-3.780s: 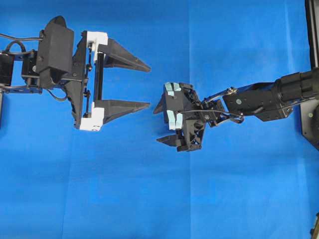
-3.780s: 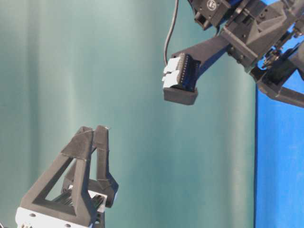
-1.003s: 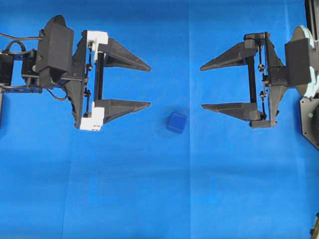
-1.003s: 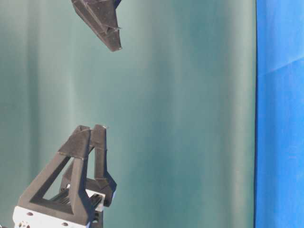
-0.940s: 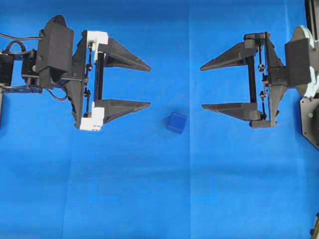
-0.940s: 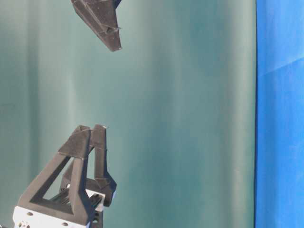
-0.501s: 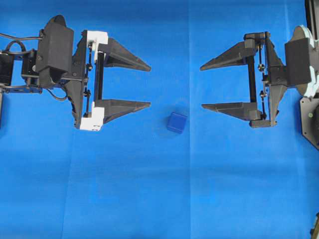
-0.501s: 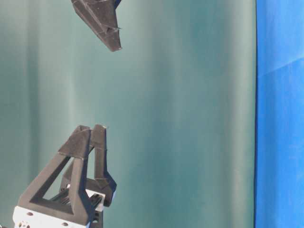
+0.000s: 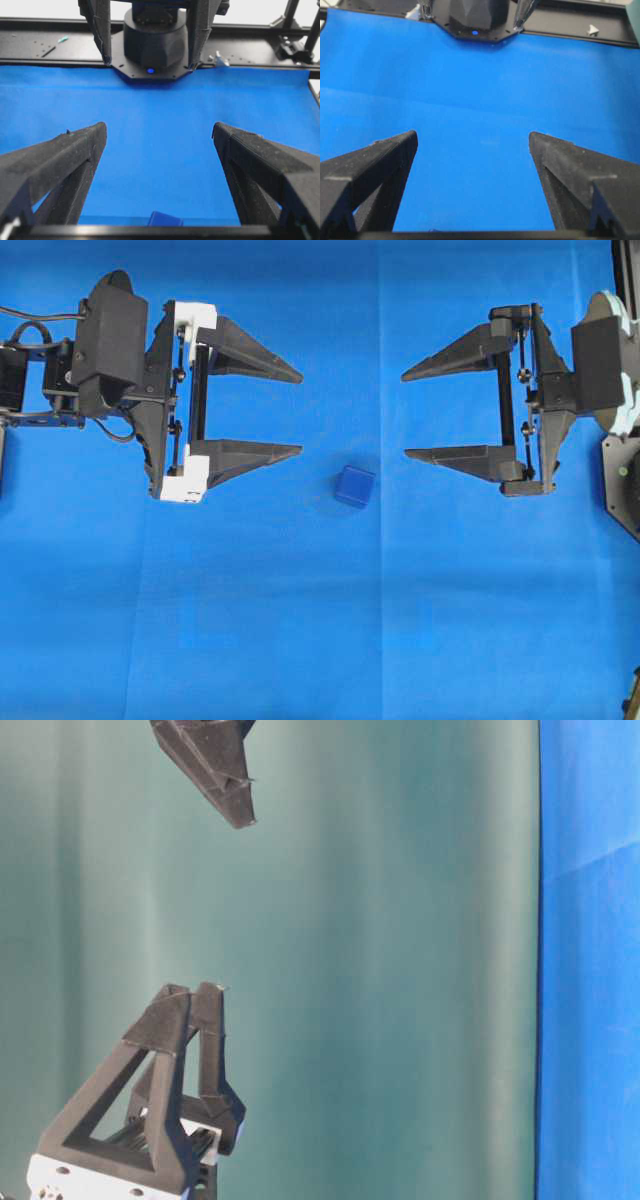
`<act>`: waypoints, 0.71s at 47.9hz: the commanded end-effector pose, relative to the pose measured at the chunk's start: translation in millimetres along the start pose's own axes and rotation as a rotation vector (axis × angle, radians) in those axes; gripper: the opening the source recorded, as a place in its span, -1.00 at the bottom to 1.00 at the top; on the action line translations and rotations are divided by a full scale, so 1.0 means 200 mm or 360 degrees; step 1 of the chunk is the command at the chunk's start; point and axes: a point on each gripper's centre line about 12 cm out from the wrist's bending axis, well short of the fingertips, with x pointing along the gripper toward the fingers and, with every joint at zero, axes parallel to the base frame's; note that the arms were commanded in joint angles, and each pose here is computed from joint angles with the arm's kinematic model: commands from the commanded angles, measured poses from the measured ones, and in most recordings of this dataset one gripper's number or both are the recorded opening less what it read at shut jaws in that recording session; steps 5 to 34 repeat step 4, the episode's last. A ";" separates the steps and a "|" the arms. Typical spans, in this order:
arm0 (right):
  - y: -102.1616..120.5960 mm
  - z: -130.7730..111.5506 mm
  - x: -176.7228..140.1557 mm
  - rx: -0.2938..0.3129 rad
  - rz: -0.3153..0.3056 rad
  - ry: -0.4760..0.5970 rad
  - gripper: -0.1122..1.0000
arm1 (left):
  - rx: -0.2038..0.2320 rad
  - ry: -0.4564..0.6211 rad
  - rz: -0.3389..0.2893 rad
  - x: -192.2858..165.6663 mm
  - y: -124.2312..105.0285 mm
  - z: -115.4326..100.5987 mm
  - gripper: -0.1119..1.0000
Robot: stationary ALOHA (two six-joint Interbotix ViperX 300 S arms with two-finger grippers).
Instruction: Handover the blue block to the right arm after grasping it with the left arm, then place it in the designated position.
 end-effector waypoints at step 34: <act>0.00 0.04 -0.01 -0.0004 0.0007 -0.0038 0.81 | -0.0005 -0.0068 0.0001 0.00 0.00 0.07 0.86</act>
